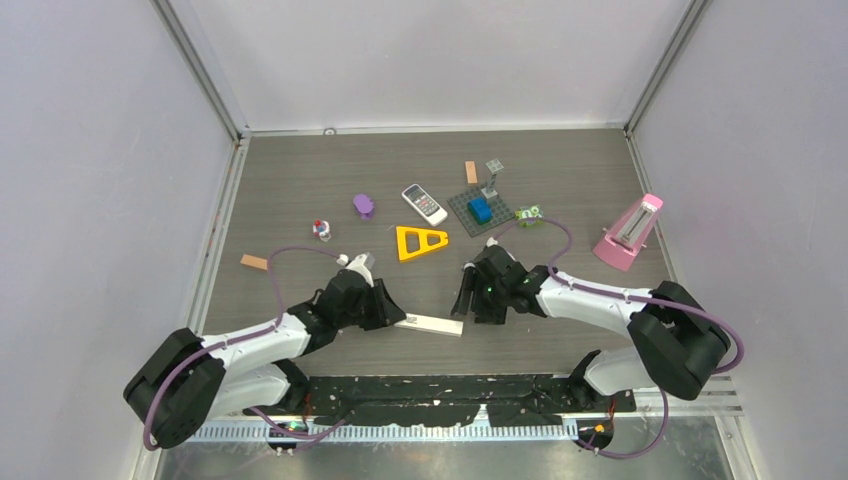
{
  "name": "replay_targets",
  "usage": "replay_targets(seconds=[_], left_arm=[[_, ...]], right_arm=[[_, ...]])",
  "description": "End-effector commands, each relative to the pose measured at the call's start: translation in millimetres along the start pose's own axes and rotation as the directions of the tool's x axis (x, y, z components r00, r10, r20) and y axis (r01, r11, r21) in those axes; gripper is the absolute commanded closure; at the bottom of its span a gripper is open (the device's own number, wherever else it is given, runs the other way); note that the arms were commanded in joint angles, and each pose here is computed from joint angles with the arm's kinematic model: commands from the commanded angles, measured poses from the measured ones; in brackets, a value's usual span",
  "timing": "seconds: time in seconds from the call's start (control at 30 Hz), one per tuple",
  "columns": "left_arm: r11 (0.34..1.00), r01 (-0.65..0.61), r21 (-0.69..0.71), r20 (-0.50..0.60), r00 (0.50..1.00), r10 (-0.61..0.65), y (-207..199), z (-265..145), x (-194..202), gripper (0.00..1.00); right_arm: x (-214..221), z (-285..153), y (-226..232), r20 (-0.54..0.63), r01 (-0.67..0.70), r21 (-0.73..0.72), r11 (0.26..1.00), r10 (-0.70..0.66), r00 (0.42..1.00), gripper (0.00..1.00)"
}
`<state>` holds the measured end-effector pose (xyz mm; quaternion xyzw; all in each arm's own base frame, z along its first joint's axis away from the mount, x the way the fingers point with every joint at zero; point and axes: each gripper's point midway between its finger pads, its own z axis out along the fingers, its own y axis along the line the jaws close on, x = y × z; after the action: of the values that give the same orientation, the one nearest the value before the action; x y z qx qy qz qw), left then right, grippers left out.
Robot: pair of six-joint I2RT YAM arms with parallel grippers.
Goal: Load the batteries into the remote control
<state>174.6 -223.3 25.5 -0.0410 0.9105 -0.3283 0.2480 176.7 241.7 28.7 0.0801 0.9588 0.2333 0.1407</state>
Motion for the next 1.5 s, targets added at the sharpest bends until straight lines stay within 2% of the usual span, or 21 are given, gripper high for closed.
replay_targets(seconds=[0.0,0.13,0.33,0.53,0.67,0.87,1.0,1.3,1.47], left_arm=[[0.985,-0.033,-0.172,-0.223,0.975,-0.006,50,-14,59,0.69],[0.984,-0.031,-0.177,-0.221,0.975,-0.009,51,-14,59,0.68],[0.983,-0.028,-0.180,-0.219,0.976,-0.012,51,-14,58,0.68],[0.983,-0.025,-0.184,-0.213,0.977,-0.015,51,-14,57,0.67],[0.982,-0.021,-0.187,-0.212,0.977,-0.020,52,-14,57,0.67],[0.982,-0.015,-0.188,-0.217,0.976,-0.027,52,-15,59,0.67],[0.983,-0.008,-0.181,-0.218,0.975,-0.032,51,-15,60,0.67],[0.992,0.042,-0.120,-0.226,0.972,-0.069,42,-15,66,0.67],[0.995,0.049,-0.089,-0.235,0.970,-0.068,38,-15,69,0.67]], right_arm=[[3,2,-13,-0.010,0.023,0.046,0.999,-0.022,1.000,0.36],[9,1,-5,-0.038,0.042,-0.014,0.999,-0.042,0.998,0.38],[14,-5,7,-0.041,0.043,-0.105,0.994,-0.048,0.998,0.32],[23,-4,0,-0.086,0.089,-0.075,0.993,-0.095,0.992,0.32],[33,0,-6,-0.130,0.119,-0.039,0.992,-0.123,0.984,0.41],[37,6,-14,-0.143,0.102,-0.008,0.995,-0.102,0.984,0.62],[39,9,-16,-0.148,0.095,0.005,0.995,-0.093,0.985,0.69],[46,22,-12,-0.152,0.093,-0.003,0.996,-0.092,0.984,0.71],[50,28,0,-0.152,0.113,0.001,0.994,-0.111,0.982,0.68]])
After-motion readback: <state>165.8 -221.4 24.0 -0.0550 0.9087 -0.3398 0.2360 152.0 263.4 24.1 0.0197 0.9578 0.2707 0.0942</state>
